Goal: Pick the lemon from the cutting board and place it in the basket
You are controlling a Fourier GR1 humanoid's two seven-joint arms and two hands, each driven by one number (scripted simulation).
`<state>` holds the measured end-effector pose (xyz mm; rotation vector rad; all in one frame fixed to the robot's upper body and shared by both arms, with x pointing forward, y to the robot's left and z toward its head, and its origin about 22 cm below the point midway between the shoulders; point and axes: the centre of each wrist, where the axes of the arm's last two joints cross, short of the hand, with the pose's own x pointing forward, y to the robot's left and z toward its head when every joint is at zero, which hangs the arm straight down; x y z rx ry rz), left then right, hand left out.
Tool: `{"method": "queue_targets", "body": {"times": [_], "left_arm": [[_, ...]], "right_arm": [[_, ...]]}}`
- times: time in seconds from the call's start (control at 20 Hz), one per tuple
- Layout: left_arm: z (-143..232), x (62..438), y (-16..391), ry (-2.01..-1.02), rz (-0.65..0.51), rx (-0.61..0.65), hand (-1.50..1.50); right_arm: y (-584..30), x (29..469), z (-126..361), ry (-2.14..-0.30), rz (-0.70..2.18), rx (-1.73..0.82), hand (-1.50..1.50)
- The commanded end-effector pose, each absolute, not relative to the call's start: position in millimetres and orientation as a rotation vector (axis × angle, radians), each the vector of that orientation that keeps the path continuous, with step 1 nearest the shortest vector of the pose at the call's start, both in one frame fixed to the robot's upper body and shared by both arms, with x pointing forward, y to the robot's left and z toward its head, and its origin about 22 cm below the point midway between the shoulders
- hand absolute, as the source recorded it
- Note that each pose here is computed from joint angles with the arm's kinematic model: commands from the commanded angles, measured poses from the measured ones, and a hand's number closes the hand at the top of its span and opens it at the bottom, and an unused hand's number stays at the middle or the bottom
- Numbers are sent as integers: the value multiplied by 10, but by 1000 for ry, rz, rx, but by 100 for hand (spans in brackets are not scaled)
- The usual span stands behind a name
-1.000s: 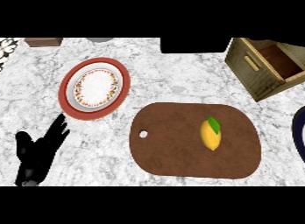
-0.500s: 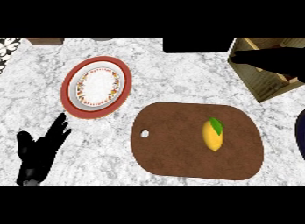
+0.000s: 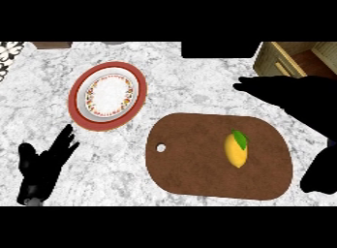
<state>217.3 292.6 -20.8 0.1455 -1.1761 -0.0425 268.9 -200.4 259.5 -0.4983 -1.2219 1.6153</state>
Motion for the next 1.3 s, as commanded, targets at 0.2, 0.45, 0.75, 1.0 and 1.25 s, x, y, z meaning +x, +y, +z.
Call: {"method": "queue_targets", "body": {"times": [0.2,0.45,0.75,1.0,1.25], "left_arm": [[-568,1997,2950,-1029,-38,163,0],[-512,2044,2994,-1017,-20,161,0],[-570,1981,2919,-1014,-40,159,0],[-465,2003,2941,-1010,-43,128,0],[-540,1968,3020,-1009,-20,159,0]], "right_arm": [[-1957,2701,2173,-1170,1630,-512,-150],[-1987,2637,1827,-1203,1614,-499,-150],[-2016,2732,1651,-1190,1615,-524,-150],[-1981,2886,1458,-1217,1599,-511,-150],[-2015,2766,1299,-1215,1618,-510,-150]]}}
